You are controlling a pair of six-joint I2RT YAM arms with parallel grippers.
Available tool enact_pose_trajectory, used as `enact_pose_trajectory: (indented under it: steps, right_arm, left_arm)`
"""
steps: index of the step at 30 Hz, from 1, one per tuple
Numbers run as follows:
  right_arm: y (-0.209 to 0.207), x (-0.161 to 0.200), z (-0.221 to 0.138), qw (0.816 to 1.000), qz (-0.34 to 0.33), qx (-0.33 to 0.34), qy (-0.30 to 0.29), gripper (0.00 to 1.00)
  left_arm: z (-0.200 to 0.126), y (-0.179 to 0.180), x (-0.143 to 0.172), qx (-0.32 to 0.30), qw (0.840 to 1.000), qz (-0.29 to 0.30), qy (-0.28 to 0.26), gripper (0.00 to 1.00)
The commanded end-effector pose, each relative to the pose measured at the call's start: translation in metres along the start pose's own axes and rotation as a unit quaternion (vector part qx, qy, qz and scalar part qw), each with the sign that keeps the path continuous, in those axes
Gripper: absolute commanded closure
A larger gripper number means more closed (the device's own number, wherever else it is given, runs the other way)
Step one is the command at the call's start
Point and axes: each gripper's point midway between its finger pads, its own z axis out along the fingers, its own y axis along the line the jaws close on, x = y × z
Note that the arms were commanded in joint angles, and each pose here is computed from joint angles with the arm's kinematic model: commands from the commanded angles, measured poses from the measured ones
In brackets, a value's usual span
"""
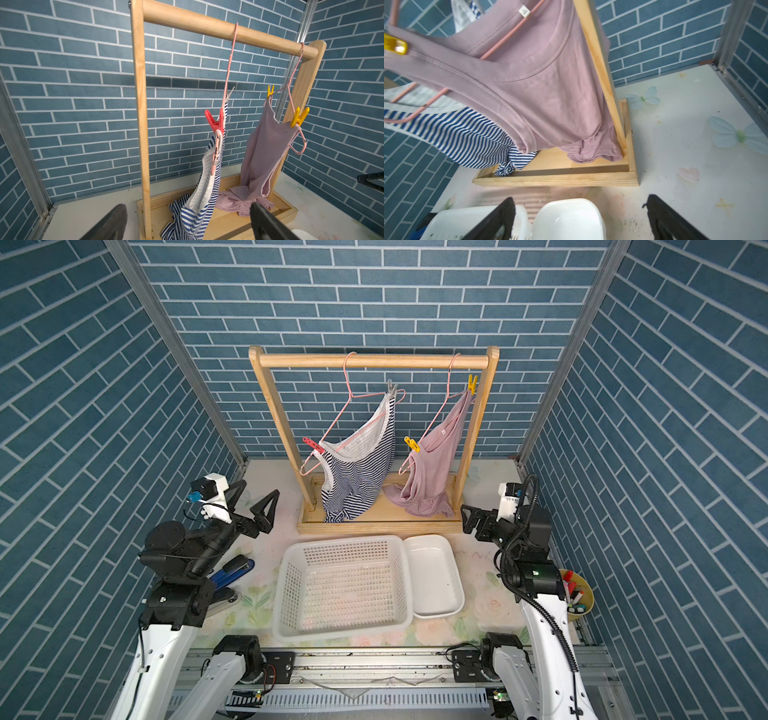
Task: Remove the clothespins securing tank tops to the hanger
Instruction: Pick up the hanger from the clothesline.
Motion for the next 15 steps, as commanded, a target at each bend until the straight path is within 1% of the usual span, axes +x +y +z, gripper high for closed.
enact_pose_trajectory:
  steps: [1, 3, 4, 7, 12, 15]
  right_arm:
    - [0.032, -0.011, -0.018, 0.998, -0.032, -0.056, -0.01, 0.01]
    - [0.04, -0.013, -0.024, 0.997, -0.044, -0.067, -0.012, 0.01]
    - [0.042, -0.015, -0.026, 0.996, -0.047, -0.07, -0.012, 0.01]
    - [0.056, -0.018, -0.032, 0.994, -0.058, -0.097, -0.01, 0.01]
    - [0.082, -0.02, -0.04, 0.984, -0.073, -0.16, -0.001, 0.01]
    - [0.101, -0.026, -0.048, 0.977, -0.077, -0.2, 0.002, 0.01]
  left_arm:
    - [0.005, -0.01, -0.006, 0.033, 0.999, 0.019, 0.011, 0.06]
    - [0.012, -0.003, -0.012, 0.019, 1.0, 0.007, 0.013, 0.05]
    - [0.015, -0.003, -0.014, 0.021, 1.0, 0.005, 0.013, 0.06]
    - [0.024, -0.008, -0.019, 0.045, 0.999, 0.008, 0.016, 0.09]
    - [0.035, -0.016, -0.018, 0.074, 0.997, 0.017, 0.028, 0.09]
    - [0.042, -0.018, -0.016, 0.077, 0.996, 0.022, 0.037, 0.09]
